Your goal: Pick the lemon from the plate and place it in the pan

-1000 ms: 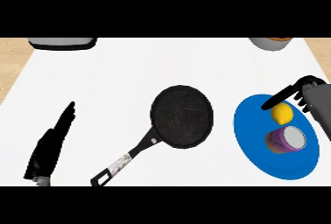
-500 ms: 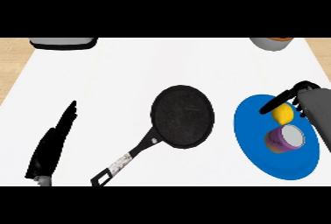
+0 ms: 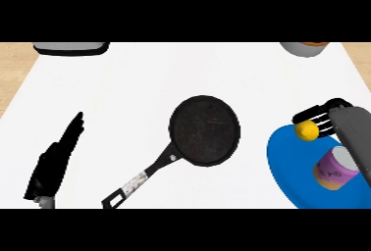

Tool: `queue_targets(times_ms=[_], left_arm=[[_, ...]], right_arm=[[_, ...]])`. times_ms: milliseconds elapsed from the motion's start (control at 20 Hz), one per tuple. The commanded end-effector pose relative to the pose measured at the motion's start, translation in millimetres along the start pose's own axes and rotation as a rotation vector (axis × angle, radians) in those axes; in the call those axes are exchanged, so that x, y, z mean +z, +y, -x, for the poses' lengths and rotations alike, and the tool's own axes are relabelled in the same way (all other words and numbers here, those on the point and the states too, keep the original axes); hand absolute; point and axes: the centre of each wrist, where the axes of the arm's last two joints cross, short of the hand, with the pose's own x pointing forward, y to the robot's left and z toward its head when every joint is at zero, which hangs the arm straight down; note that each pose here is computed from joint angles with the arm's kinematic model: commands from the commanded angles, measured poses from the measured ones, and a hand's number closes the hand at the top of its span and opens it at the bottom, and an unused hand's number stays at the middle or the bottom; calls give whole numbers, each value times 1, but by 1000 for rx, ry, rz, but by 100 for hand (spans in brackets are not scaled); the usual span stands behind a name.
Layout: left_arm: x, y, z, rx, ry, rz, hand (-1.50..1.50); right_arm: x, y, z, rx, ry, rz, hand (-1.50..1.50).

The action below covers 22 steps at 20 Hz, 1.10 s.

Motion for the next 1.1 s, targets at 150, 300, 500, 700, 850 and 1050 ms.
queue_targets(times_ms=[150, 300, 500, 700, 850, 1050], left_arm=[[7, 15, 1, -3, -11, -2, 0], [2, -1, 8, 1, 2, 3, 0], [7, 11, 10, 7, 60, -42, 0], [11, 12, 21, -4, 86, -74, 0], [19, 10, 30, -2, 121, -67, 0], [18, 19, 27, -13, 113, -83, 0]], right_arm=[[20, 9, -20, -82, -17, -9, 150], [3, 20, -2, -71, -22, 73, 150], [3, 128, 17, 162, -209, 194, 150], [7, 156, 32, 266, -311, 392, 150], [35, 149, 19, 227, -500, 561, 150], [74, 146, 6, 214, -767, 814, 150]])
